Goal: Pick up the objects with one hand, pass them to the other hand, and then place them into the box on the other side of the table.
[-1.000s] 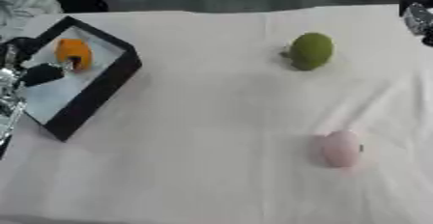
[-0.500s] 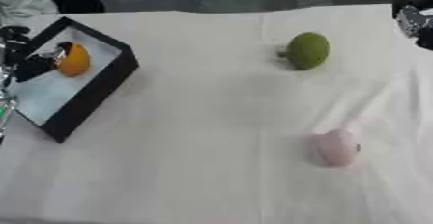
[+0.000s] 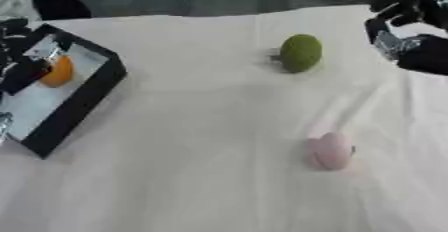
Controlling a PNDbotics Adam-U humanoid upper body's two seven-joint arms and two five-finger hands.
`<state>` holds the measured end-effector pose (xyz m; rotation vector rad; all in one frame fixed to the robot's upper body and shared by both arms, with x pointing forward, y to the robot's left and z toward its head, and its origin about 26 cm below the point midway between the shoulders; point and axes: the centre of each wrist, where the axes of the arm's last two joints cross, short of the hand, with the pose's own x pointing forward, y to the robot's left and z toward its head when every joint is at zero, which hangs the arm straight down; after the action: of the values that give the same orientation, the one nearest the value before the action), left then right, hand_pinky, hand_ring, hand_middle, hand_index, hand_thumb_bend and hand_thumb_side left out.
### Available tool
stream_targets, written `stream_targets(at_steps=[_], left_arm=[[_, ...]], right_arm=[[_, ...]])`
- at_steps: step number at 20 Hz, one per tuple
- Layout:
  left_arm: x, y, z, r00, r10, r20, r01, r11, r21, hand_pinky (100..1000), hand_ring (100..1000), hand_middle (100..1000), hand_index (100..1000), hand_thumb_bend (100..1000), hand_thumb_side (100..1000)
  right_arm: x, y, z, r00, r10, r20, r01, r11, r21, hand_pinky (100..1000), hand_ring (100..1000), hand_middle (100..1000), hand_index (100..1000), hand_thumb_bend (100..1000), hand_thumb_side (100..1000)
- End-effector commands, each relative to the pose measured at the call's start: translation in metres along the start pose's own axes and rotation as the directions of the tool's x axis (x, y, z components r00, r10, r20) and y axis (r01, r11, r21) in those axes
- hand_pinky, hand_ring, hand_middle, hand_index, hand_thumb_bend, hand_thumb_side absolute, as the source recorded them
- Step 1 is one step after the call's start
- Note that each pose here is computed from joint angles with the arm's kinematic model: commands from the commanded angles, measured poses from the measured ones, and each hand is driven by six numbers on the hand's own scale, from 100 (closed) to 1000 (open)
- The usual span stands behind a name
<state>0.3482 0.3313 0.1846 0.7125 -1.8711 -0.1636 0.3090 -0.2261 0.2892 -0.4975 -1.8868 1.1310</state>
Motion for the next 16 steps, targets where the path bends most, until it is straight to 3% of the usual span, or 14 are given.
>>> stream_targets(at_steps=[1,4,7,9,10,11,16], left_arm=[[0.015,-0.001,0.003,0.995,0.064,0.078,-0.064,0.998,-0.003,700,822,759,849,601,655],[0.019,-0.006,0.008,0.992,0.086,0.094,-0.085,0.996,-0.015,699,822,758,848,613,646],[0.022,-0.008,0.011,0.991,0.091,0.102,-0.089,0.996,-0.021,697,820,755,845,618,645],[0.024,-0.010,0.013,0.990,0.095,0.103,-0.093,0.995,-0.026,695,818,751,846,628,641],[0.025,-0.012,0.014,0.989,0.102,0.104,-0.099,0.995,-0.034,693,817,748,848,699,603],[0.026,-0.013,0.015,0.988,0.111,0.106,-0.107,0.993,-0.045,692,817,748,848,644,626],[0.035,-0.018,0.023,0.975,0.160,0.156,-0.150,0.986,-0.076,693,819,751,850,651,613]], right_arm=[[0.005,-0.007,0.004,0.998,0.057,0.035,-0.058,0.997,0.049,827,804,780,829,272,447],[0.001,-0.007,0.007,0.997,0.061,0.052,-0.067,0.991,0.116,834,811,792,844,313,467],[-0.001,-0.009,0.010,0.994,0.088,0.060,-0.097,0.984,0.151,832,809,786,839,404,418],[-0.003,-0.010,0.011,0.992,0.113,0.063,-0.123,0.977,0.175,830,807,781,832,399,410],[-0.003,-0.010,0.012,0.990,0.125,0.062,-0.135,0.973,0.188,829,805,778,830,430,373],[-0.004,-0.009,0.012,0.989,0.136,0.063,-0.146,0.968,0.202,828,804,777,829,385,410],[-0.008,-0.006,0.016,0.981,0.178,0.076,-0.193,0.931,0.310,829,807,779,830,400,394]])
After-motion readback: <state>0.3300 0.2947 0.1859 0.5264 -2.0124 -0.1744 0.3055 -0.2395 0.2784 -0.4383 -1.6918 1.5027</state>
